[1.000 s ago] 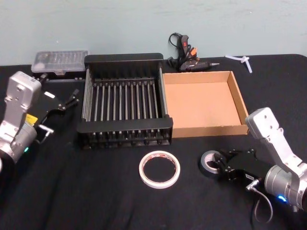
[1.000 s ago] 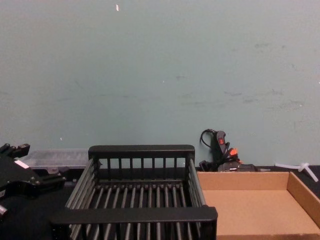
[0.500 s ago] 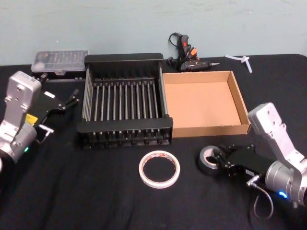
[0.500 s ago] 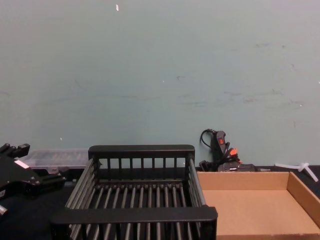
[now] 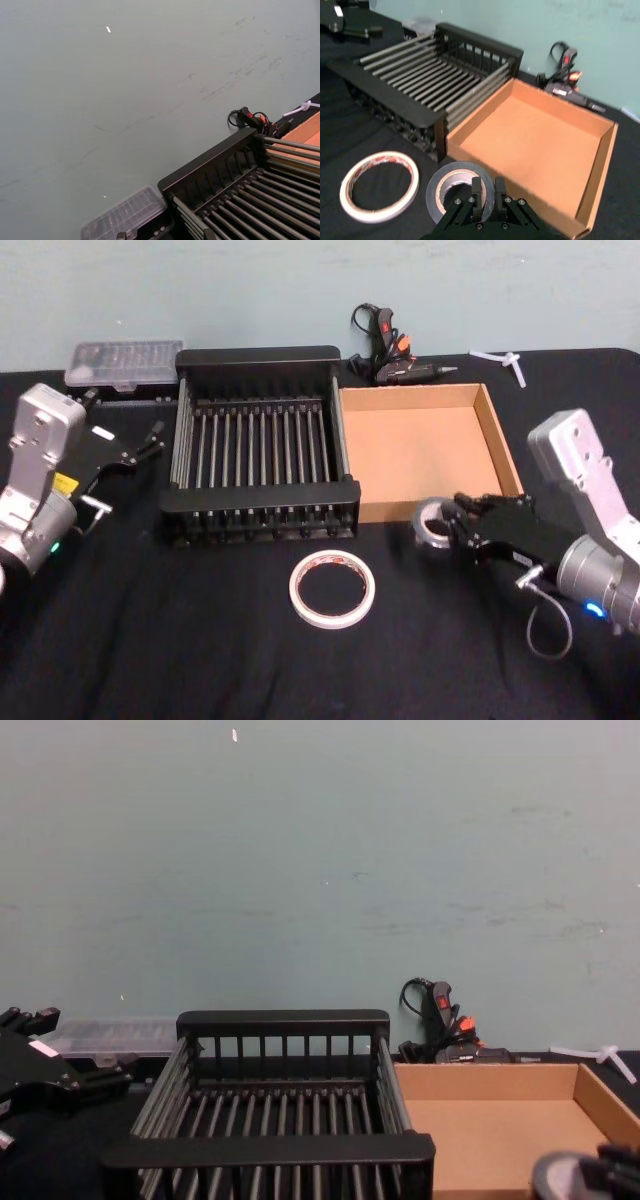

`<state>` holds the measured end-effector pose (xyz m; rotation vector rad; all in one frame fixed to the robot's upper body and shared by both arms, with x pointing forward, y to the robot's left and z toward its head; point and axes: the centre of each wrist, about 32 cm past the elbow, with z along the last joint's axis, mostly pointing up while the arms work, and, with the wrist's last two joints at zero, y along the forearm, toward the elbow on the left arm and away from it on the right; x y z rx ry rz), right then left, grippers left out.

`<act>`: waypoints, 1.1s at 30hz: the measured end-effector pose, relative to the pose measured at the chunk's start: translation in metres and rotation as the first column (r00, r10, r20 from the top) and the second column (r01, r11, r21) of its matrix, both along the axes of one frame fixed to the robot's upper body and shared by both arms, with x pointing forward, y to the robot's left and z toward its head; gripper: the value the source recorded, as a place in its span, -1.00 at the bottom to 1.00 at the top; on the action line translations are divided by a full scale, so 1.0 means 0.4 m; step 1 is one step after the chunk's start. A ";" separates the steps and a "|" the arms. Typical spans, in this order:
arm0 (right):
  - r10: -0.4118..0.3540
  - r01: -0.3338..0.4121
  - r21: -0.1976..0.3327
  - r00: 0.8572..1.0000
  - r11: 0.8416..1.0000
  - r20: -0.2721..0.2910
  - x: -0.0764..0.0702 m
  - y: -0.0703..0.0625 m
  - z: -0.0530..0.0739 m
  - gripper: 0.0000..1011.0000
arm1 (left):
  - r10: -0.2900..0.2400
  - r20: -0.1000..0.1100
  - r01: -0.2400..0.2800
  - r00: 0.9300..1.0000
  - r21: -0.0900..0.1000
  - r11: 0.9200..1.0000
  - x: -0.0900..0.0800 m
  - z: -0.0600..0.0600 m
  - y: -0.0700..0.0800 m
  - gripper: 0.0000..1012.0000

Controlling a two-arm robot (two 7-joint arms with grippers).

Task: Pick up the white tape and place it into the black box , Pick up the silver tape and place it into the brown box.

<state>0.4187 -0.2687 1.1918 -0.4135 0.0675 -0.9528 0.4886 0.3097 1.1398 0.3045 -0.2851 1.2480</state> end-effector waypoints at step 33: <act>-0.010 0.011 -0.014 0.995 1.000 0.102 0.184 0.035 0.038 -0.68 | 0.000 0.000 0.000 1.000 0.000 1.000 0.000 0.000 0.000 0.98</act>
